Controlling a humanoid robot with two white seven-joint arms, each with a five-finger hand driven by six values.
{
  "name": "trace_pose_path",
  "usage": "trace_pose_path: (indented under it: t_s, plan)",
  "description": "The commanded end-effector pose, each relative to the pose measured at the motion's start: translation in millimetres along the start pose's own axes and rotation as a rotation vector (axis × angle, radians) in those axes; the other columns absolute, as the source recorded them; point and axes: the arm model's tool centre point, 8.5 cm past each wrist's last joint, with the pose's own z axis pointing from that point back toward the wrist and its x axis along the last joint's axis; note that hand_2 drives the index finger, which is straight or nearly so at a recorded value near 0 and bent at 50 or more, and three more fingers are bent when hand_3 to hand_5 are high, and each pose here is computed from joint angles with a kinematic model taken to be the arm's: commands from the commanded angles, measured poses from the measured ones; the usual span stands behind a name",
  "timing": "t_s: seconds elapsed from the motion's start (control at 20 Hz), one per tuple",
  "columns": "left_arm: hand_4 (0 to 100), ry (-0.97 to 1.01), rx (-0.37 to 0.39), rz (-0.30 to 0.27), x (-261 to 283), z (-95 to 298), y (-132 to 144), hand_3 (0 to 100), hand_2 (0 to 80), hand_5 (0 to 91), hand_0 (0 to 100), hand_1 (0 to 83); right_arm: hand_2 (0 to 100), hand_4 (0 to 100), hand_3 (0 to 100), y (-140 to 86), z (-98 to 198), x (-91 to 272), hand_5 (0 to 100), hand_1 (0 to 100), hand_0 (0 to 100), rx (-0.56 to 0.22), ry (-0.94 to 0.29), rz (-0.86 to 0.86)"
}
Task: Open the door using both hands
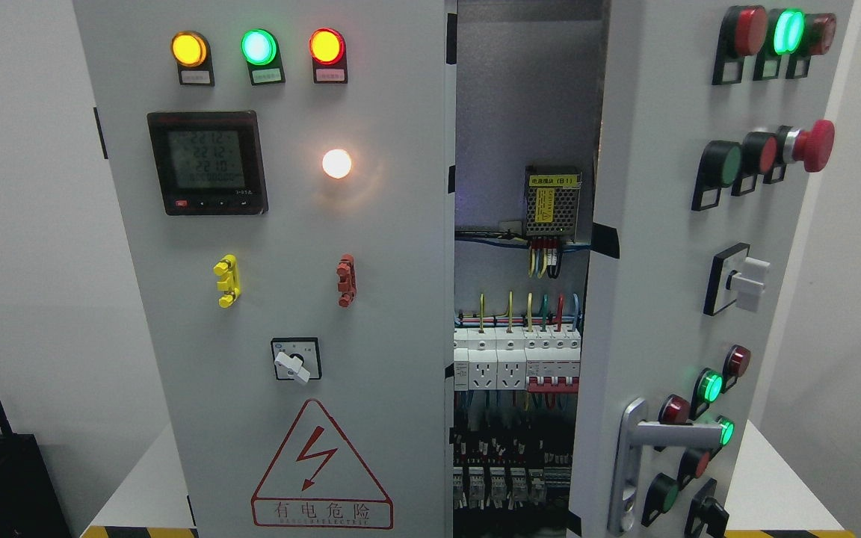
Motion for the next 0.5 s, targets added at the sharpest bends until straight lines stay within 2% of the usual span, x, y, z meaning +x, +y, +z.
trace_pose_path:
  t_s: [0.0, 0.1, 0.3, 0.45]
  plan:
    - [0, 0.028, -0.369, -0.167, 91, -93, -59, 0, 0.0, 0.0, 0, 0.0, 0, 0, 0, 0, 0, 0, 0, 0, 38, 0.000, 0.000, 0.000]
    - [0, 0.032, -0.388, -0.171, 93, -97, -63, 0, 0.0, 0.0, 0, 0.0, 0, 0, 0, 0, 0, 0, 0, 0, 38, 0.000, -0.001, 0.000]
    - [0, 0.027, -0.440, -0.116, 99, -110, -72, 0, 0.0, 0.0, 0, 0.0, 0, 0, 0, 0, 0, 0, 0, 0, 38, 0.000, 0.000, 0.000]
    - [0, 0.046, -0.452, -0.109, 97, -115, -75, 0, 0.0, 0.0, 0, 0.0, 0, 0, 0, 0, 0, 0, 0, 0, 38, 0.000, 0.000, 0.000]
